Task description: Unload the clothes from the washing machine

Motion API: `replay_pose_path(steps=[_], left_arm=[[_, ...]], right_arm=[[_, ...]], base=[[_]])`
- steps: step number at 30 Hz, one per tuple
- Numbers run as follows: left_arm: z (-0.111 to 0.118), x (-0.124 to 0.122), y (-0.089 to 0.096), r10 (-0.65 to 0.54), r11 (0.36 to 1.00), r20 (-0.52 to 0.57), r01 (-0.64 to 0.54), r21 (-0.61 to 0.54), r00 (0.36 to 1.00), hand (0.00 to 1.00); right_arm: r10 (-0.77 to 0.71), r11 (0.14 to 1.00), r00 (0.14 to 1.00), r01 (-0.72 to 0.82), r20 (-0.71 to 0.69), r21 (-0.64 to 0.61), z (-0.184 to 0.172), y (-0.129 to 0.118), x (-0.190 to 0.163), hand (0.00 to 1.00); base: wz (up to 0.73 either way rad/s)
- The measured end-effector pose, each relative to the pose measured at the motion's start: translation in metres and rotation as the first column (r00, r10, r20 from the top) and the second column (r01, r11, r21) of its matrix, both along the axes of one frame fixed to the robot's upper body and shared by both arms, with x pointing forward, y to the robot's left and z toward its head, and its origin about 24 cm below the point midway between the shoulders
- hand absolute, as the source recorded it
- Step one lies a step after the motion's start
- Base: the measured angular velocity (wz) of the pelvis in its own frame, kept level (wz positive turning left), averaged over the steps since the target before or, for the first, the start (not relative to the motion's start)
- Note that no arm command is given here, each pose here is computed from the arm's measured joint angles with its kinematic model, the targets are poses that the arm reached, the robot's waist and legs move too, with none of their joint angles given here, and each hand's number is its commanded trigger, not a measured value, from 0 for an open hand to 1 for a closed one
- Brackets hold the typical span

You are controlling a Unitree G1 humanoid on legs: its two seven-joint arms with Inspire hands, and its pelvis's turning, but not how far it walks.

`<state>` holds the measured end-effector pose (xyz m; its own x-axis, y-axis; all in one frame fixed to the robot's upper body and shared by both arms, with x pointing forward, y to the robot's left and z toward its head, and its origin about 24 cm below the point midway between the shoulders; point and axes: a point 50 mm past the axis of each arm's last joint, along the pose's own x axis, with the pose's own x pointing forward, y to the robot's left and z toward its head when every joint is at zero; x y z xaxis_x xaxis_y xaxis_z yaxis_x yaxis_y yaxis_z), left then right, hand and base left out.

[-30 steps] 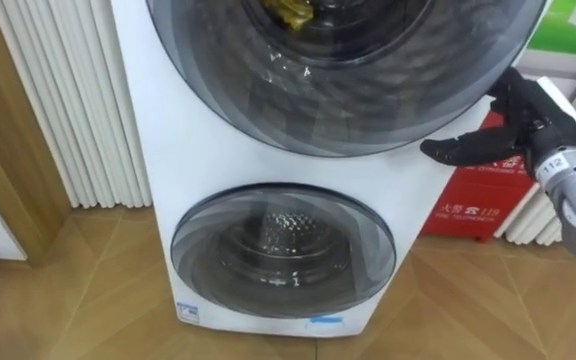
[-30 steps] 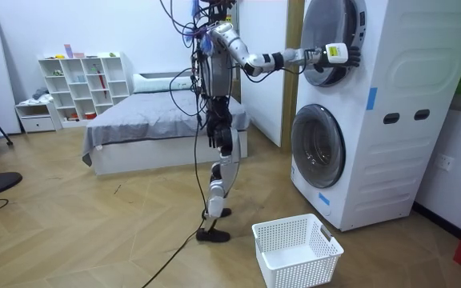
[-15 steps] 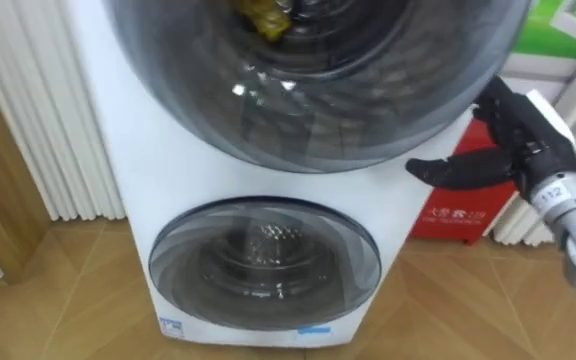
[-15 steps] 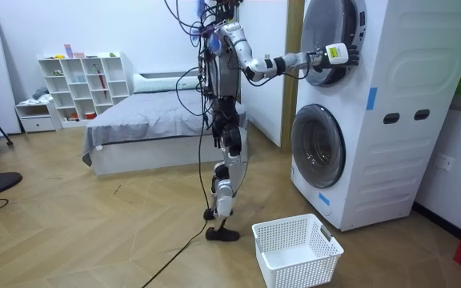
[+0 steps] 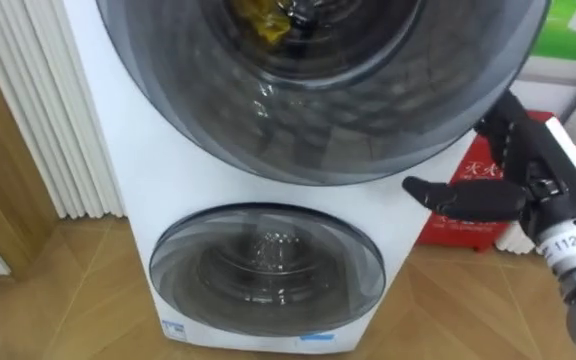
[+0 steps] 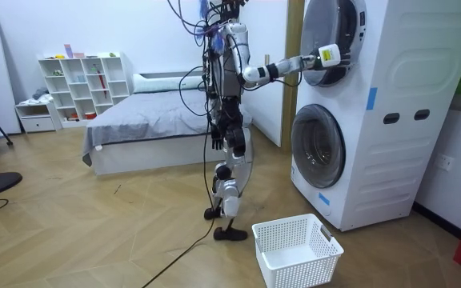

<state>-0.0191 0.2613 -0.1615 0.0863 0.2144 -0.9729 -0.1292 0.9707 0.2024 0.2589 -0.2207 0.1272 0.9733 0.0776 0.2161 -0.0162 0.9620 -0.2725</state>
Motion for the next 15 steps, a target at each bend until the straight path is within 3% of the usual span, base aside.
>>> replay_pose_path(steps=[15], left_arm=[[-0.002, -0.007, -0.006, 0.013, 0.999, -0.015, -0.013, -0.038, 1.0, 0.0]], right_arm=[[0.152, 0.988, 0.981, -0.148, 0.119, -0.036, 0.028, 0.023, -0.025, 0.0]], base=[[-0.03]])
